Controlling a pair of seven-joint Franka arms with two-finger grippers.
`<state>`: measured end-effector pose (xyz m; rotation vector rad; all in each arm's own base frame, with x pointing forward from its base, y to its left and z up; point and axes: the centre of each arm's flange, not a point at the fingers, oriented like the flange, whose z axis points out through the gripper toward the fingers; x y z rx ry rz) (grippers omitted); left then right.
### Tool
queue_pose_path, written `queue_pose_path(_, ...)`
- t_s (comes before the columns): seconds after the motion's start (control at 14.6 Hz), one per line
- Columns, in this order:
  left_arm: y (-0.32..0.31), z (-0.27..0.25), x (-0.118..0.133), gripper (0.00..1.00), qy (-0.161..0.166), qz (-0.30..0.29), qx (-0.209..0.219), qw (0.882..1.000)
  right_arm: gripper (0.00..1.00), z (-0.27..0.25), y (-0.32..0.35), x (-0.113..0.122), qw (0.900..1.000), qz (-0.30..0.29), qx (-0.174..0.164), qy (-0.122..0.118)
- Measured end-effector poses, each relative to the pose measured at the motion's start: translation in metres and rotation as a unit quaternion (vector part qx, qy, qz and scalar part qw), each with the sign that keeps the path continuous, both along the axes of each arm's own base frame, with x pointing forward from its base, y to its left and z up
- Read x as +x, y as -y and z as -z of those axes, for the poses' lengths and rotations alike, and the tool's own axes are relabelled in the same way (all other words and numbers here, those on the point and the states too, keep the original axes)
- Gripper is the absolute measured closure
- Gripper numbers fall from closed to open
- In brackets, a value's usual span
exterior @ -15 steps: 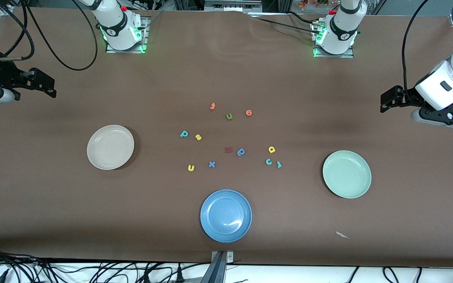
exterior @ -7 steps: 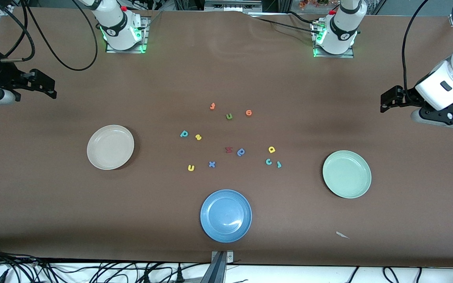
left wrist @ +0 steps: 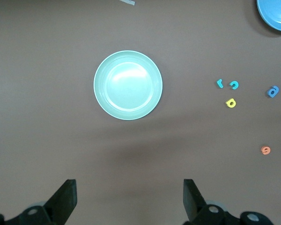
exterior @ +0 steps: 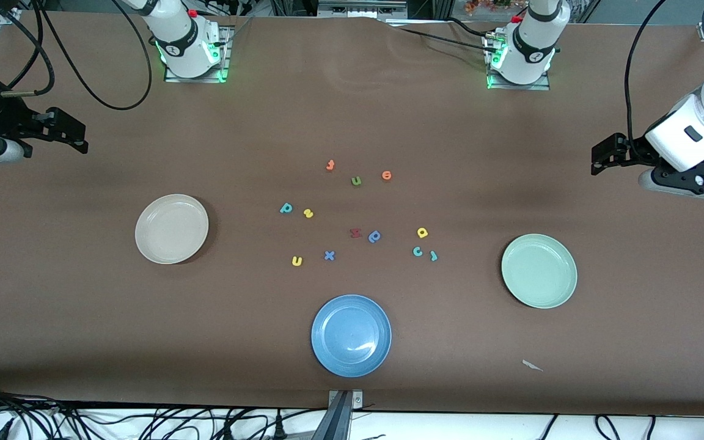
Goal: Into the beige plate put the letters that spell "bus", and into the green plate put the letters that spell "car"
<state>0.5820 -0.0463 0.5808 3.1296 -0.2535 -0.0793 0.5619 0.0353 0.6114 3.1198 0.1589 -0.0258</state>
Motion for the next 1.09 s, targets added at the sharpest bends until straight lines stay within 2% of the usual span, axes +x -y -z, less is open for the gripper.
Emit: queue_pose_path(1.09,-0.0001,0.0040,0.0017,0.00,-0.003,0.000,0.000,1.000,0.00,0.0027,-0.0008,0.0014,1.000,0.000,0.002,-0.002)
